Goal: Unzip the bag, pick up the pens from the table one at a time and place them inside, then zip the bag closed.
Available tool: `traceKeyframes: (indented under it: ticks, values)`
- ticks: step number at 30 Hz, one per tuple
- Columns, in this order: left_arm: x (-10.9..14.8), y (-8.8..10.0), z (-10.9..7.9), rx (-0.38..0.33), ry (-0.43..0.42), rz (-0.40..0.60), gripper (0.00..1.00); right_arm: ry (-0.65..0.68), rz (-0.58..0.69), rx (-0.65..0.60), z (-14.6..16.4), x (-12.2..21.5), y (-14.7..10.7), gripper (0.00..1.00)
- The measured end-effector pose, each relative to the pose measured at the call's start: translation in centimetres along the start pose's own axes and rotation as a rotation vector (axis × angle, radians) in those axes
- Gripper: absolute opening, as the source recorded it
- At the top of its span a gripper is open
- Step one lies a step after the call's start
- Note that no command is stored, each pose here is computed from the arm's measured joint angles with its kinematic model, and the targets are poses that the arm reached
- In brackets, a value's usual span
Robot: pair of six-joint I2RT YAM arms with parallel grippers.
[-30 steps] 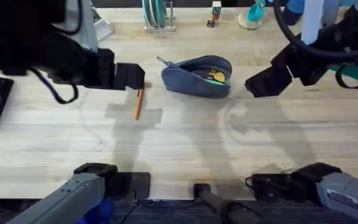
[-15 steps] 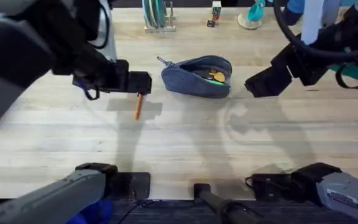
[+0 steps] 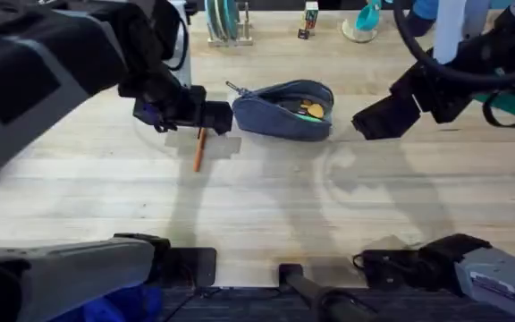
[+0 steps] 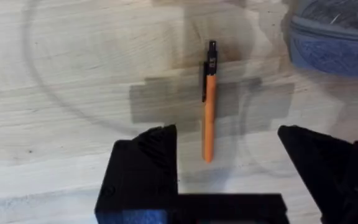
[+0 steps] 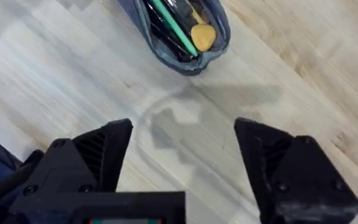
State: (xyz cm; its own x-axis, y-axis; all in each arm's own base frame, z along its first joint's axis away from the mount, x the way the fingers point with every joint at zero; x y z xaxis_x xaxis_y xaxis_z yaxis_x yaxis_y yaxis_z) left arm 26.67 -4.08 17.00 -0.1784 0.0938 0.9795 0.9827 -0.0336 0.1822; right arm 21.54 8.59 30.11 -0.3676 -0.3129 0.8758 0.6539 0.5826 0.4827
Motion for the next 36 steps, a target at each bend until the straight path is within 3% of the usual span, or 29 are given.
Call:
traceKeyframes:
  ticks: [13,22,28,33,35,36]
  values:
    - [-2.7,-1.5,0.2,0.001,0.004,0.05,0.977,0.0,0.0,0.0,0.0,0.0,0.0,0.996]
    - [-5.3,-1.5,0.4,0.01,0.017,0.116,0.977,-0.007,0.003,0.0,-0.1,0.0,0.0,0.996]
    - [-5.4,-1.3,0.5,0.028,0.027,0.114,0.941,-0.036,0.014,0.0,-0.3,0.0,-0.1,0.996]
    - [-5.4,-1.3,0.6,0.031,0.041,0.113,0.831,-0.043,0.016,0.0,-0.4,0.0,-0.1,0.996]
    - [-5.4,-1.3,0.7,0.034,0.049,0.113,0.715,-0.046,0.017,0.0,-0.4,0.0,-0.1,0.996]
    - [-5.4,-1.3,0.7,0.033,0.048,0.112,0.609,-0.046,0.017,0.0,-0.4,0.0,-0.1,0.997]
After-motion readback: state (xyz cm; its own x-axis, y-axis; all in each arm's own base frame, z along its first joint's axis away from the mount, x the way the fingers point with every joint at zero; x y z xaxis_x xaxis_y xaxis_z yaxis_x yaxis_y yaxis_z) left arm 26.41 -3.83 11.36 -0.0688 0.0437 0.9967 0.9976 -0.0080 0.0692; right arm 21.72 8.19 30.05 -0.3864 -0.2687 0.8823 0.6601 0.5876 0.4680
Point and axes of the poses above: each hand's point on the last joint's axis, 136 mm out from that joint toward the fingers, its own x axis back along the fingers, its own z axis along the line the jaws close on, y = z × x, the point moved 8 cm from there along x, back along the fingers, and after that the axes turned 2 degrees about x, right-handed, at the moved point
